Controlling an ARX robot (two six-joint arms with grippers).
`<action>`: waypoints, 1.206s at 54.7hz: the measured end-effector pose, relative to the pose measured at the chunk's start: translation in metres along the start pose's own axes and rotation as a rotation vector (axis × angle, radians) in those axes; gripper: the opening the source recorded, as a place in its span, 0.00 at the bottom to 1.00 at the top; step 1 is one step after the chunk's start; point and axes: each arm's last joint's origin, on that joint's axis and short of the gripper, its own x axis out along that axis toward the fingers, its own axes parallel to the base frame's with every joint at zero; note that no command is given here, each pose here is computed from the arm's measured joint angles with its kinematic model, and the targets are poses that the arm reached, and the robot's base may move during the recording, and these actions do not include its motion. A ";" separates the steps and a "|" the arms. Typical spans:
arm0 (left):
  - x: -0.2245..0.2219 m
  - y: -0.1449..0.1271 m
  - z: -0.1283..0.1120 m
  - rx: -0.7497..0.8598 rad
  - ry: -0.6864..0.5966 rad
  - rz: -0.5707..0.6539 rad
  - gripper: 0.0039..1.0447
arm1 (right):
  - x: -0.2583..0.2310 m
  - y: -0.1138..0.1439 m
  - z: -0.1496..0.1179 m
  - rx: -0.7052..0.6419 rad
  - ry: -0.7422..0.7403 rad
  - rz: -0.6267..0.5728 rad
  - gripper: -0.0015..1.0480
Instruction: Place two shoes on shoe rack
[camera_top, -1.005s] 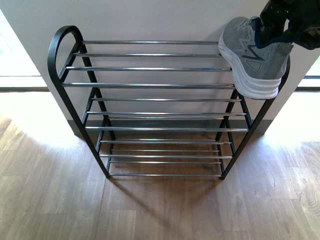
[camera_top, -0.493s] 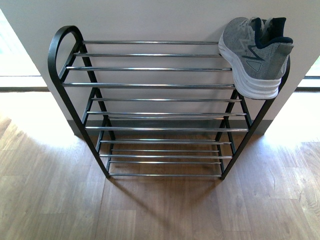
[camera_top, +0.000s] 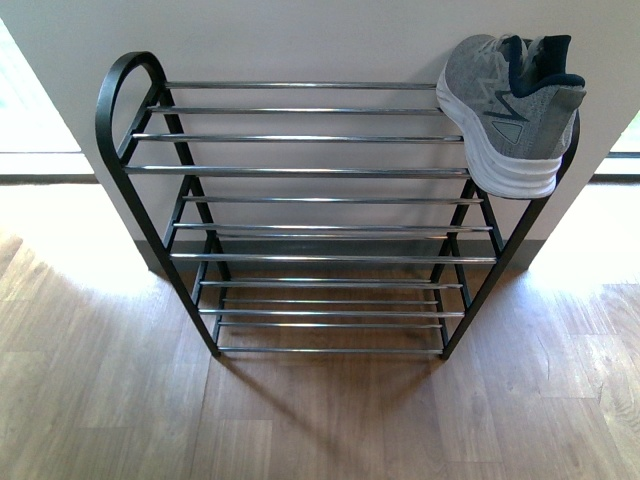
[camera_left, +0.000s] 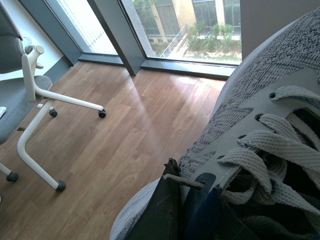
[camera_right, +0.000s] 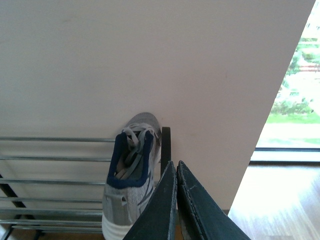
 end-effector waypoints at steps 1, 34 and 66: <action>0.000 0.000 0.000 0.000 0.000 0.000 0.01 | -0.003 -0.001 -0.001 0.000 0.001 0.000 0.02; 0.000 0.000 0.000 0.000 0.000 0.000 0.01 | -0.071 -0.020 -0.023 0.001 -0.018 -0.005 0.02; 0.000 0.000 0.000 0.000 0.000 0.001 0.01 | -0.104 -0.020 -0.021 0.001 -0.026 -0.006 0.02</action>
